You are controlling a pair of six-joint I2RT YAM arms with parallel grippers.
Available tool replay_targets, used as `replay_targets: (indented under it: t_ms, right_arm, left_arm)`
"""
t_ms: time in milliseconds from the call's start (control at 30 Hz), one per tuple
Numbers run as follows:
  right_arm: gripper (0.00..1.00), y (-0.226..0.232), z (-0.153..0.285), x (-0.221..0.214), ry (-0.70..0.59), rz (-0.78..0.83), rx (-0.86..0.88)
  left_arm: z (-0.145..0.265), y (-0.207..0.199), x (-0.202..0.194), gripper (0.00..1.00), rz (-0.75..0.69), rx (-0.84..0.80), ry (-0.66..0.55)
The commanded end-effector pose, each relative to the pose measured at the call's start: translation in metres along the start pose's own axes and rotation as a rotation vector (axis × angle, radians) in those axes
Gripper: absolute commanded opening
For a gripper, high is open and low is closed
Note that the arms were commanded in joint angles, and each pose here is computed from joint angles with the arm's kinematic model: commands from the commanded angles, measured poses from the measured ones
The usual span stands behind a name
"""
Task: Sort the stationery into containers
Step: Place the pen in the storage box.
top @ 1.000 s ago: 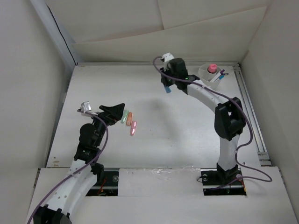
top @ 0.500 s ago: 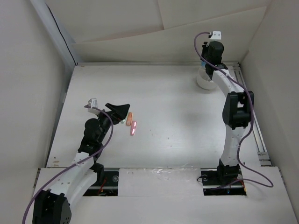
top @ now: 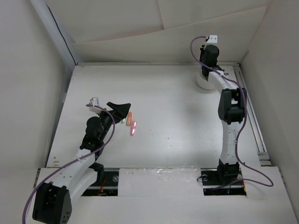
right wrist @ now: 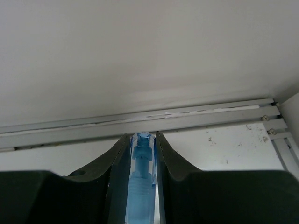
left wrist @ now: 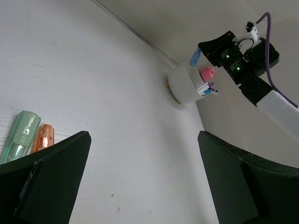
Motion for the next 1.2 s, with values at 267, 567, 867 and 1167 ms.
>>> replay_targets:
  t_ms: [267, 567, 867, 1167]
  right_arm:
    - [0.00, -0.025, -0.006, 0.034, -0.126, 0.015, -0.137]
    - [0.00, -0.023, -0.010, 0.023, -0.108, 0.030, -0.136]
    - [0.01, -0.018, -0.010, 0.009, -0.082, 0.031, -0.112]
    - [0.01, -0.016, -0.006, -0.009, -0.059, 0.019, -0.107]
  left_arm:
    - [-0.002, -0.015, 0.009, 1.00, -0.017, -0.068, -0.041]
    - [-0.002, -0.015, 0.009, 1.00, -0.017, -0.068, -0.041]
    - [-0.002, -0.015, 0.009, 1.00, -0.017, -0.068, -0.041]
    - [-0.002, -0.015, 0.009, 1.00, -0.017, -0.068, -0.041]
Point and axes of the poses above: each gripper's point midway between its finger pads, its own z axis back along the fingers, its own y axis along the line the jaws close on, x = y × z, the point moved 3 cm from there along z, back along the fingers, and after that the axes turned 7 degrees about z, right-handed, at the moved point
